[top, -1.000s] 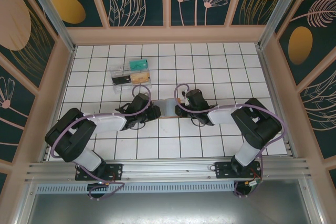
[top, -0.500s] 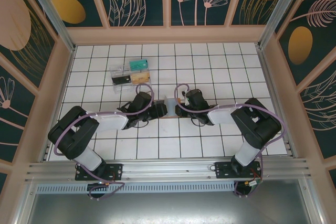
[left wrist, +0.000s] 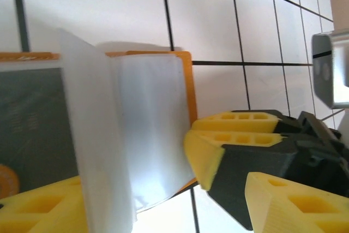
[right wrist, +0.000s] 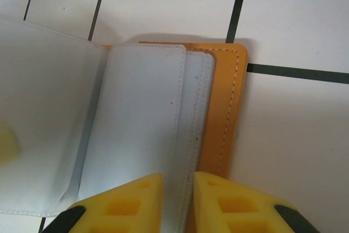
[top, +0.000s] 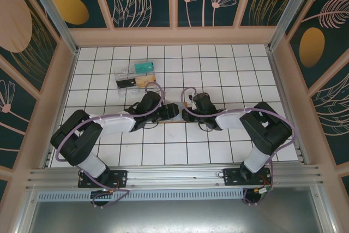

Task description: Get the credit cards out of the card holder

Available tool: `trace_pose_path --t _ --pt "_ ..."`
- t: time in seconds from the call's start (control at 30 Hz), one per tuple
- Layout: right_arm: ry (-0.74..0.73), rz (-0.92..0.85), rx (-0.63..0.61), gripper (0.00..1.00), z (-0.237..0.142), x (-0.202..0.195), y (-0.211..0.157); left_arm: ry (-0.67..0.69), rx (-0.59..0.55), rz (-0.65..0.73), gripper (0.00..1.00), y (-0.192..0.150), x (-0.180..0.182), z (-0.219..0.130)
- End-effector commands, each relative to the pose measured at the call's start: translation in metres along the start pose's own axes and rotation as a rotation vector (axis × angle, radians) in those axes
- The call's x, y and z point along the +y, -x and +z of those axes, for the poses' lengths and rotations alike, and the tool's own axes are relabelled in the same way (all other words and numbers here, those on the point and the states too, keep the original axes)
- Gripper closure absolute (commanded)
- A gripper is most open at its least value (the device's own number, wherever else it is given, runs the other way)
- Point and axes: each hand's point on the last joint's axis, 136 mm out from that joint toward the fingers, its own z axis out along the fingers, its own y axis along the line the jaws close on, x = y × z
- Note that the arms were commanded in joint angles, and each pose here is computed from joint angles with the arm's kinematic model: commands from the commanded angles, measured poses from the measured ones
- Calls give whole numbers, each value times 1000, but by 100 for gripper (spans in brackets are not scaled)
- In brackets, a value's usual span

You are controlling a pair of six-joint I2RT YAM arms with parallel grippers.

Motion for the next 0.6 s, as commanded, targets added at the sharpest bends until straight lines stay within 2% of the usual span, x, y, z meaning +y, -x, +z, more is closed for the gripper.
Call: trace_pose_path --t 0.0,0.17,0.27,0.47,0.57 --pt "-10 13 6 77 0 1 -1 -39 21 29 33 -1 -14 9" --pt "-57 55 -76 75 -16 -14 13 -87 41 52 34 -5 -37 24" --pt "-66 90 -112 75 -25 -24 17 -80 60 41 37 -10 -34 35" --pt "-46 101 -143 71 -33 -25 23 -33 21 77 40 -3 -28 24" --pt "15 97 -133 68 -33 -10 26 20 -25 96 50 4 -20 9"
